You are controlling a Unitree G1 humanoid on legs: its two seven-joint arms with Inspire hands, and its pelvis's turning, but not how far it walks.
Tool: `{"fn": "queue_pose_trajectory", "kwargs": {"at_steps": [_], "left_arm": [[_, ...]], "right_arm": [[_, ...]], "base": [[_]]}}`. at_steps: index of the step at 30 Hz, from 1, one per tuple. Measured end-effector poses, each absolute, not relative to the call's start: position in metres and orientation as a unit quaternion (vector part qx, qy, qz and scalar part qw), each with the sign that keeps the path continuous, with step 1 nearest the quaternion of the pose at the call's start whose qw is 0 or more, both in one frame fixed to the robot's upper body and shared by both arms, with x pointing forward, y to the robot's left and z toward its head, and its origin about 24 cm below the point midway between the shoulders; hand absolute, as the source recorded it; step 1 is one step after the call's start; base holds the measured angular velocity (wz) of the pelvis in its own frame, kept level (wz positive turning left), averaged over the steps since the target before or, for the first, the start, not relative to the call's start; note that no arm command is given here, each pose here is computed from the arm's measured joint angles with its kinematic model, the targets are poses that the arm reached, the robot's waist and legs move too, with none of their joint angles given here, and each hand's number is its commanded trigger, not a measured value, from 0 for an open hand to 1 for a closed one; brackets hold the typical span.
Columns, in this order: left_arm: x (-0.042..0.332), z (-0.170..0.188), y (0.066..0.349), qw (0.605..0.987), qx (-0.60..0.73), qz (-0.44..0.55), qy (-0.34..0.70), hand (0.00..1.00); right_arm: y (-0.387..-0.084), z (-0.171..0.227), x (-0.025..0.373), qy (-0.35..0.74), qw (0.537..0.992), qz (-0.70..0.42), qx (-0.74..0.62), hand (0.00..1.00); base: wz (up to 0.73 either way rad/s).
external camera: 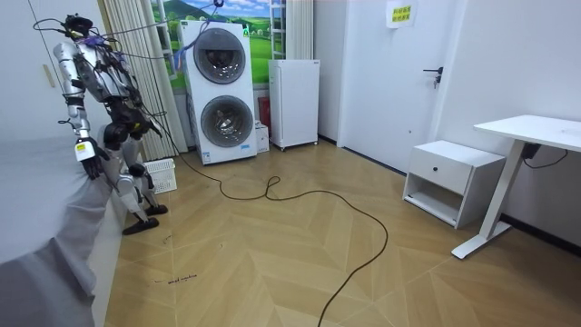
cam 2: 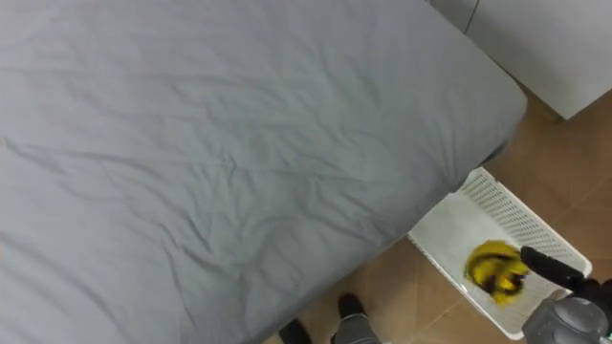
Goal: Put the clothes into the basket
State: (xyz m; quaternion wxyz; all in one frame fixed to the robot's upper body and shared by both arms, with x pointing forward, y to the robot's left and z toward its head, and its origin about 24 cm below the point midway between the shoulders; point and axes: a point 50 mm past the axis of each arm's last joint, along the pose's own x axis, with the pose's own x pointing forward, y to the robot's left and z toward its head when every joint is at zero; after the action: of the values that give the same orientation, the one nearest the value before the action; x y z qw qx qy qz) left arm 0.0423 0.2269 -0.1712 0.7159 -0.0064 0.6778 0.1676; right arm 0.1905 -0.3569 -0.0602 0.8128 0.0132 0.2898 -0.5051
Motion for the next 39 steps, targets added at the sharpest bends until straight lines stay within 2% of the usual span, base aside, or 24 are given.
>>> {"fn": "queue_pose_trajectory", "kwargs": {"at_steps": [12,21,27,32,34,39], "left_arm": [[0.039,-0.171,0.228,0.723,-0.007,0.17,0.669,0.0],[0.028,-0.17,0.235,0.721,-0.012,0.188,0.667,0.0],[0.027,-0.166,0.246,0.73,0.051,0.172,0.659,0.0],[0.03,-0.163,0.252,0.731,0.122,0.168,0.65,0.0],[0.032,-0.162,0.254,0.733,0.132,0.177,0.643,0.0],[0.034,-0.162,0.253,0.738,0.142,0.19,0.631,0.0]], "right_arm": [[-0.358,-0.06,0.189,0.282,0.814,-0.508,0.012,0.0],[-0.357,-0.083,0.145,0.323,0.788,-0.524,0.017,0.0],[-0.327,-0.105,0.126,0.36,0.808,-0.467,0.02,0.0],[-0.276,-0.131,0.123,0.42,0.835,-0.354,0.018,0.0],[-0.264,-0.136,0.122,0.433,0.838,-0.331,0.019,0.0],[-0.266,-0.145,0.093,0.472,0.824,-0.314,0.001,0.0]], "base": [[0.02],[0.29],[0.49],[0.49],[0.41],[0.21]]}}
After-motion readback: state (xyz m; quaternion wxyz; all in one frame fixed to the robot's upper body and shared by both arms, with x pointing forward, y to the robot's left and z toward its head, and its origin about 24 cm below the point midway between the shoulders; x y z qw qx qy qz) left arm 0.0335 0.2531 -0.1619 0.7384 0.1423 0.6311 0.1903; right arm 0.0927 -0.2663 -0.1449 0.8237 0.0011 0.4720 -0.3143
